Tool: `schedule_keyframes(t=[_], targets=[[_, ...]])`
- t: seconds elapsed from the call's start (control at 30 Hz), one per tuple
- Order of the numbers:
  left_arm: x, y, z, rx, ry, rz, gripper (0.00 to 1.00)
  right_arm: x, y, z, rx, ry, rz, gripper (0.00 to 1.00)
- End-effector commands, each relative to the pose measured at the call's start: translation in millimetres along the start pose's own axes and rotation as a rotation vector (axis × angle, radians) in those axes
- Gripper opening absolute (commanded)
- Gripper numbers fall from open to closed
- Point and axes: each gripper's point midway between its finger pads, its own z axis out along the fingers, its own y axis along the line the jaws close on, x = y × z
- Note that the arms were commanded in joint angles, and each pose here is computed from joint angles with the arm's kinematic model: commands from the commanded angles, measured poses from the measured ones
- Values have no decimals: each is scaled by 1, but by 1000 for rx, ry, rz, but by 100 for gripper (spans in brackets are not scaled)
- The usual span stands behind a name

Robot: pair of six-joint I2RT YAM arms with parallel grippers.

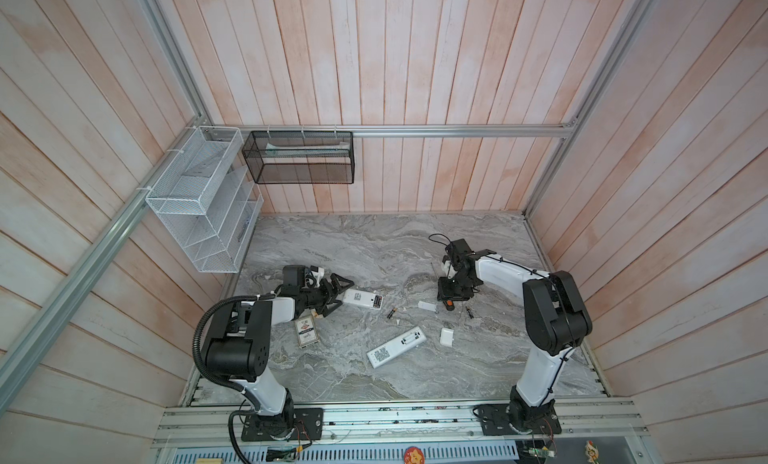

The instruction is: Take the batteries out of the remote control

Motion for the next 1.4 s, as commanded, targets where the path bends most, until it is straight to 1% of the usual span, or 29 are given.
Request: schedule_keyframes(t=[0.0, 0.03, 0.17, 0.3, 0.4, 0.47, 0.63, 0.73, 0.8, 0.87, 0.97, 1.07, 1.1, 1.2, 1.27, 1.37], targets=[[-1, 1, -9, -64, -9, 25, 100, 3, -6, 7, 17, 17, -5, 36], [-1, 0, -11, -71, -13, 29, 100, 3, -6, 7, 17, 17, -6, 32], [-1, -8, -20, -98, -31, 57, 100, 1, -4, 5, 12, 11, -26, 23], [-3, -23, -32, -100, -54, 95, 100, -8, -1, -10, 7, -32, -46, 18], [-4, -53, -46, -40, -83, 152, 100, -17, 13, -34, -47, -86, -69, 17], [-4, -79, -56, 32, -95, 197, 100, -23, 33, -57, -142, -127, -101, 16], [5, -153, -81, 317, -99, 278, 100, -28, 99, -132, -471, -233, -193, 16], [12, -195, -94, 456, -95, 340, 100, -25, 133, -173, -633, -254, -243, 16], [17, -217, -97, 507, -79, 380, 100, -18, 155, -195, -718, -256, -289, 16], [22, -237, -99, 544, -65, 420, 100, -10, 176, -212, -773, -253, -345, 15], [27, -259, -102, 588, -59, 448, 100, 4, 198, -226, -805, -242, -405, 15], [25, -269, -106, 619, -76, 445, 100, 18, 217, -234, -840, -226, -447, 15], [25, -271, -107, 625, -78, 440, 98, 21, 220, -234, -838, -227, -455, 16], [24, -275, -108, 640, -72, 423, 90, 32, 230, -233, -830, -218, -480, 16], [22, -274, -106, 629, -69, 406, 79, 37, 234, -227, -791, -214, -496, 16], [20, -272, -100, 605, -62, 393, 73, 39, 238, -224, -692, -234, -540, 15]])
